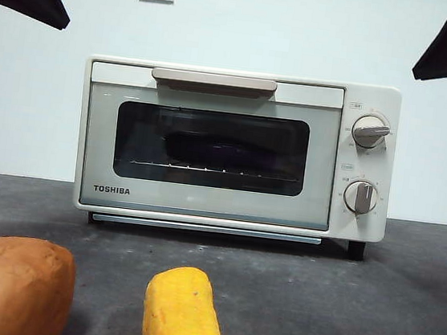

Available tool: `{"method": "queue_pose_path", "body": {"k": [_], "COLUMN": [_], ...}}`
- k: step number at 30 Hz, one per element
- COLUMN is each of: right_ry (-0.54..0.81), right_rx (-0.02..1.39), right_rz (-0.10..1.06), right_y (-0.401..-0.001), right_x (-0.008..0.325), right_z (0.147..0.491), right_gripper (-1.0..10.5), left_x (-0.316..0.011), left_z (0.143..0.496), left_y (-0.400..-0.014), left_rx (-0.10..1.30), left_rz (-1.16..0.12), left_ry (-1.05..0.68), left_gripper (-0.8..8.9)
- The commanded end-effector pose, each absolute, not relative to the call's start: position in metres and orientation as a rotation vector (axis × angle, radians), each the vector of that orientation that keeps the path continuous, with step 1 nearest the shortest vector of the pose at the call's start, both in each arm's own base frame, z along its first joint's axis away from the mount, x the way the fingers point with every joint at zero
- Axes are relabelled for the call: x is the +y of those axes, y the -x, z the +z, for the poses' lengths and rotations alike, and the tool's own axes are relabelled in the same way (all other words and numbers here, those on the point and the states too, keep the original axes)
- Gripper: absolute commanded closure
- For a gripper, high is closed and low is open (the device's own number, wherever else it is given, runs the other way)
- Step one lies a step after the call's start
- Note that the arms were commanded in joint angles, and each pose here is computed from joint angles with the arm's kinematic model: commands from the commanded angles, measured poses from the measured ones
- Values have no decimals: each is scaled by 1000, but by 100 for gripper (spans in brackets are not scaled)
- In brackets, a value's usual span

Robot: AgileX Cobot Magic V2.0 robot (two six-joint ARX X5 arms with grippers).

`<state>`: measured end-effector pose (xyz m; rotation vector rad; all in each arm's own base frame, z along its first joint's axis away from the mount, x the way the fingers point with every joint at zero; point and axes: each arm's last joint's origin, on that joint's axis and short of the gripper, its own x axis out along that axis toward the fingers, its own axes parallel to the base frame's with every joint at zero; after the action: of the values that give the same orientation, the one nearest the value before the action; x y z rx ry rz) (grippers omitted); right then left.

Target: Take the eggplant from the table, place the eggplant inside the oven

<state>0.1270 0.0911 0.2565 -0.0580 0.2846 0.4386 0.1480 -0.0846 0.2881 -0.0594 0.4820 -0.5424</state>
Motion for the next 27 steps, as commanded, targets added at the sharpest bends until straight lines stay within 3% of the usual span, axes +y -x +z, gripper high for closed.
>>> {"method": "queue_pose_path", "body": {"k": [1,6,13,20,27], "right_ry": [28,25,25,25,25], "right_rx": [255,252,252,250,251], "right_rz": [444,445,445,445,445], "right_y": [-127,-127,-127,-127,-127], "right_x": [93,93,93,93,93], "right_z": [262,262,262,262,262], "right_gripper": [942,942,942,942,942], "left_x": [-86,-84,-46,-14,-4], "left_z": [292,296,312,263,210], "left_y": [-149,-144,-97,-76,-79], "left_rx": [465,443,183,70,106], "left_rz": [-550,-548,-461,-127,7], "left_ry": [68,71,-32,-11,-7], "left_gripper": [806,806,806,806,806]}}
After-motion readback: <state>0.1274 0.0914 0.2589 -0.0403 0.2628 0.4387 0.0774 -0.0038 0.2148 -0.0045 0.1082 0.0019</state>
